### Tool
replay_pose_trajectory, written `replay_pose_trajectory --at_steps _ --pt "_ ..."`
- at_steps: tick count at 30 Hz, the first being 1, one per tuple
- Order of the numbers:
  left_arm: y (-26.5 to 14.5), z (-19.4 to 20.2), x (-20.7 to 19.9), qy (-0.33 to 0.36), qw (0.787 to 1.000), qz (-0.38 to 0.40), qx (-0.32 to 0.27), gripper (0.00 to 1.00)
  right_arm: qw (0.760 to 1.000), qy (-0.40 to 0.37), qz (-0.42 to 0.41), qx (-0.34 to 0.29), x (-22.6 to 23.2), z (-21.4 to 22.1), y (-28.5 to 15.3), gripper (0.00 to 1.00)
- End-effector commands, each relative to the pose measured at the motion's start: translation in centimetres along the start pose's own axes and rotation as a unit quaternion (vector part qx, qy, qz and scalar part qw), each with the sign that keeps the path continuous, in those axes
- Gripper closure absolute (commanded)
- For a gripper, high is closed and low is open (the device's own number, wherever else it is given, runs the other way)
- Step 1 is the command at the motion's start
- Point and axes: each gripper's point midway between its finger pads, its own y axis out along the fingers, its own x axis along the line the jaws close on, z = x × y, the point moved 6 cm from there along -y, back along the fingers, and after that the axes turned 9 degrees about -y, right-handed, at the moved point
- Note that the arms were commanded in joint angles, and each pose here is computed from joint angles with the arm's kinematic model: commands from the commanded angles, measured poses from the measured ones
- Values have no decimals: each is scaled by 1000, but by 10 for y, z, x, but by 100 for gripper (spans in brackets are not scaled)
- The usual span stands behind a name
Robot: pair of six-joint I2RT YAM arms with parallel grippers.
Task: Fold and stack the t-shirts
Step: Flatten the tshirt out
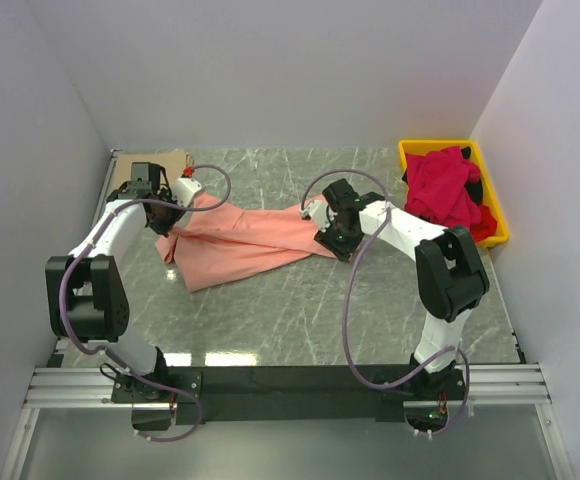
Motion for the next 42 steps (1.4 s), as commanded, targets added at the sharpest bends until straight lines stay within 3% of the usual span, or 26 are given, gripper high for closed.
replay_pose_trajectory --at_steps 1,11,15,18,21,22,25,31,34,37,42 --pt "-5 -11 0 -7 1000 8 -13 99 1000 -2 -1 -1 7 -4 11 50" --pt "-4 -9 0 -5 1000 9 -10 99 999 -9 28 28 4 2 45 49" --pt "-4 -10 1 -4 1000 8 -10 99 999 -13 22 30 1 -2 48 54" --pt "-4 -12 1 -4 1000 10 -10 99 999 -18 -1 46 3 1 55 71" --pt "-5 -16 2 -9 1000 10 -16 99 999 -13 -8 49 0 1 52 100" --pt "-8 -19 4 -13 1000 10 -21 99 999 -11 -8 50 -1 1 50 100" --pt "-19 -30 15 -46 998 11 -48 99 999 -4 13 31 -13 -2 28 100" --pt "-71 -67 62 -122 981 -11 -149 99 989 4 143 -42 -71 -20 -73 100" --pt "-104 -91 74 -111 973 -37 -198 99 971 -3 222 -91 -97 -32 -135 100" --pt "-139 -112 83 -107 959 -76 -253 99 954 -3 275 -121 -110 -38 -171 100" --pt "-205 -134 87 -94 929 -137 -330 99 910 7 370 -189 -124 -47 -249 100"
